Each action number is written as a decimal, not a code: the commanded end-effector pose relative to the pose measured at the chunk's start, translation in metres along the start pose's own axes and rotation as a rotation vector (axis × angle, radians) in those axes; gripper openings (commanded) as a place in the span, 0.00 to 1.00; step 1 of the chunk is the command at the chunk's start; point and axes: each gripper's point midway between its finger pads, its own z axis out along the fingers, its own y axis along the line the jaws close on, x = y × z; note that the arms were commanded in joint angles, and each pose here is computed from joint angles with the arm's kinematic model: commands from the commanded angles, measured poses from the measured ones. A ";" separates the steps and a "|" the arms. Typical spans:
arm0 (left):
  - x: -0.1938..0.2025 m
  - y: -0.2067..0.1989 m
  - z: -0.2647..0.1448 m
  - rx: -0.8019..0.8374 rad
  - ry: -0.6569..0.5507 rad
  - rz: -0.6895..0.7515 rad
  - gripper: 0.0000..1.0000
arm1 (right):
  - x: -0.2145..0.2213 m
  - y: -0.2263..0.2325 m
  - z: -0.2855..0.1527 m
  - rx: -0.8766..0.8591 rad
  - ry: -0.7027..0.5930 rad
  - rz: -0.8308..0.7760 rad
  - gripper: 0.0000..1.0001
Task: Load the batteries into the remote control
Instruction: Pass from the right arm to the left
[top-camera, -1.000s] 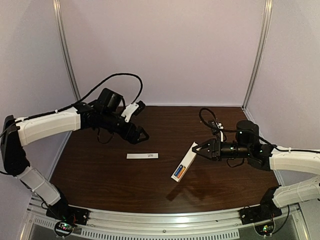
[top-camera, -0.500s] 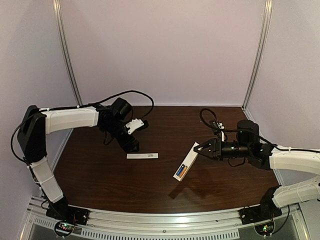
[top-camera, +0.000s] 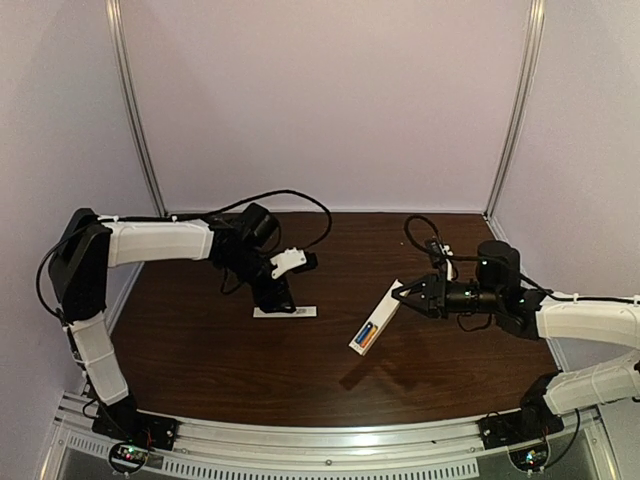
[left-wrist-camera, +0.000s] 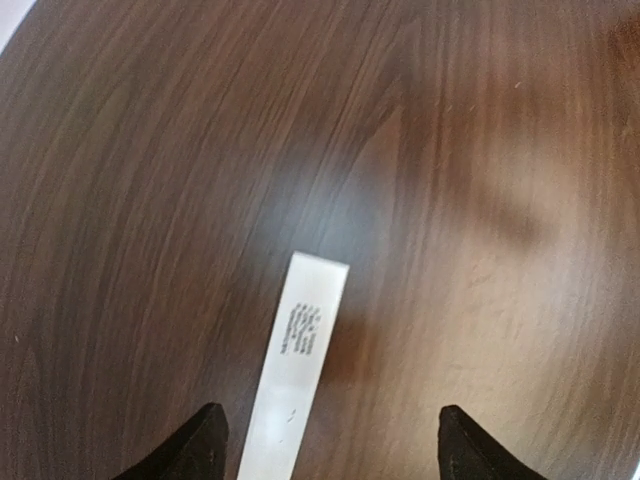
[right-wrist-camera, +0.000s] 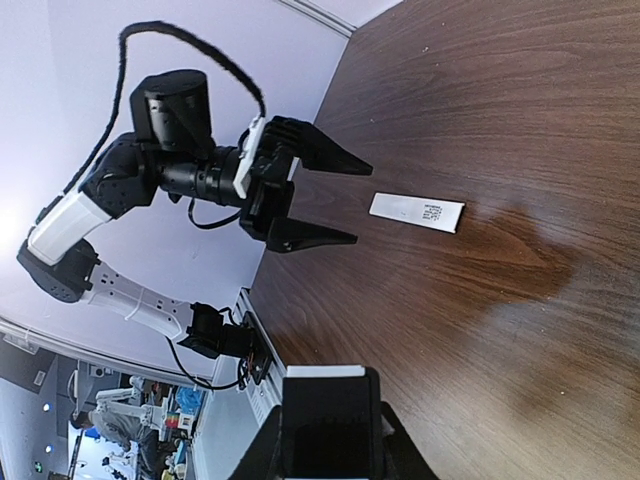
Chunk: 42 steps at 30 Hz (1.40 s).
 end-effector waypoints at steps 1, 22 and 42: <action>-0.052 -0.018 -0.031 -0.050 -0.209 0.043 0.75 | -0.010 0.002 0.000 -0.021 -0.045 -0.006 0.00; -0.130 -0.116 -0.040 0.053 -0.425 -0.094 0.82 | -0.026 -0.034 0.004 0.063 -0.212 0.064 0.00; -0.172 -0.115 0.001 -0.041 -0.423 -0.225 0.70 | -0.024 -0.030 0.005 0.061 -0.254 0.103 0.01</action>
